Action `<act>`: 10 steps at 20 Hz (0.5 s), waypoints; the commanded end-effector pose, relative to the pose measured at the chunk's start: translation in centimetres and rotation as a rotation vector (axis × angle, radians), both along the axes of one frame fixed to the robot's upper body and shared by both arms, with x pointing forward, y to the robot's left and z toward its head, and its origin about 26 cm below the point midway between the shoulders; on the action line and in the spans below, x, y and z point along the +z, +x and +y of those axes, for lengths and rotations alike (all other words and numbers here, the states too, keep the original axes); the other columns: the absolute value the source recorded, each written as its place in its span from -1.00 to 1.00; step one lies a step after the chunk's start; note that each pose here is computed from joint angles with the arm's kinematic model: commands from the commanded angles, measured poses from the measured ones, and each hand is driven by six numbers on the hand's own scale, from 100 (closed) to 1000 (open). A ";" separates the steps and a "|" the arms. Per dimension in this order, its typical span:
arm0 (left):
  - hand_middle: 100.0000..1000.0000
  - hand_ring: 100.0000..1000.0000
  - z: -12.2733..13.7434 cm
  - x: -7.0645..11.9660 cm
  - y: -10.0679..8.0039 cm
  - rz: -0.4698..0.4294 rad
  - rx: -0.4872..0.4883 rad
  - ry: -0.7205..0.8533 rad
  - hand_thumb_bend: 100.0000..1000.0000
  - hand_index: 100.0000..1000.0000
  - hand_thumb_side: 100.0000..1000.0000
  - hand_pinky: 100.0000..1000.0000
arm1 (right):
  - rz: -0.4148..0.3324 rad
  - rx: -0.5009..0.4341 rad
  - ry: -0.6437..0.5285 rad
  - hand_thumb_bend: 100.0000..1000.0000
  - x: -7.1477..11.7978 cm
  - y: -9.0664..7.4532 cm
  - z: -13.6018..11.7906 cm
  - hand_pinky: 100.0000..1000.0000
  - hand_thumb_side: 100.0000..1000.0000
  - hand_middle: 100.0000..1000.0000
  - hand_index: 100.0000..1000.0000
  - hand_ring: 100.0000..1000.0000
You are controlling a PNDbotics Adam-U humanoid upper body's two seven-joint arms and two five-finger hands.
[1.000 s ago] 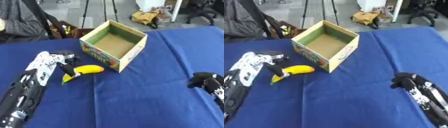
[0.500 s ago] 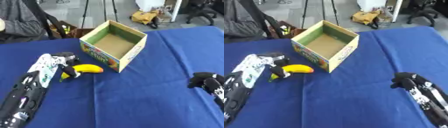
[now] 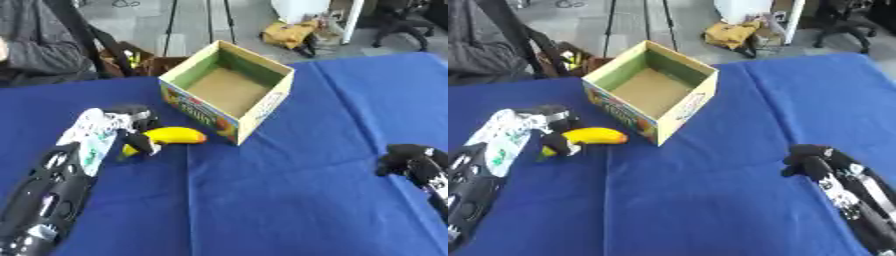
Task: Pick up objects on the table and place them in the box.
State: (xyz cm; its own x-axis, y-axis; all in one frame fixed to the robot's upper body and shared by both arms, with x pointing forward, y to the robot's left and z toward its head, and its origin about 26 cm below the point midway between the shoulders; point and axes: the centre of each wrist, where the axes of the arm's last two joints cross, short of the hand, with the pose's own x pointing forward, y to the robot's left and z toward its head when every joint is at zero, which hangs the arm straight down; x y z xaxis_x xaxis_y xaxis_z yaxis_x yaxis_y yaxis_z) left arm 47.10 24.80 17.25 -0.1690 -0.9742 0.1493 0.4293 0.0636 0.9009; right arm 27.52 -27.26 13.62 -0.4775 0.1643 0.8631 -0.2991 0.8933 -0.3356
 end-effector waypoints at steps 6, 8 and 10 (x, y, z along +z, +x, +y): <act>-0.10 -0.02 0.3 0.9 0.1 -0.041 0.013 0.005 -1.00 0.28 -0.72 0.28 | -0.024 -0.001 -0.006 -0.82 0.7 -0.2 -0.1 0.58 0.34 0.24 0.54 0.24; -0.13 -0.04 0.3 1.1 0.0 -0.059 0.019 -0.001 -1.00 0.24 -0.71 0.28 | -0.024 -0.002 -0.006 -0.82 0.7 -0.2 -0.2 0.58 0.34 0.24 0.54 0.24; -0.14 -0.04 0.3 1.4 0.0 -0.077 0.023 -0.008 -1.00 0.23 -0.71 0.28 | -0.024 -0.002 -0.007 -0.82 0.7 -0.2 -0.2 0.58 0.34 0.24 0.54 0.24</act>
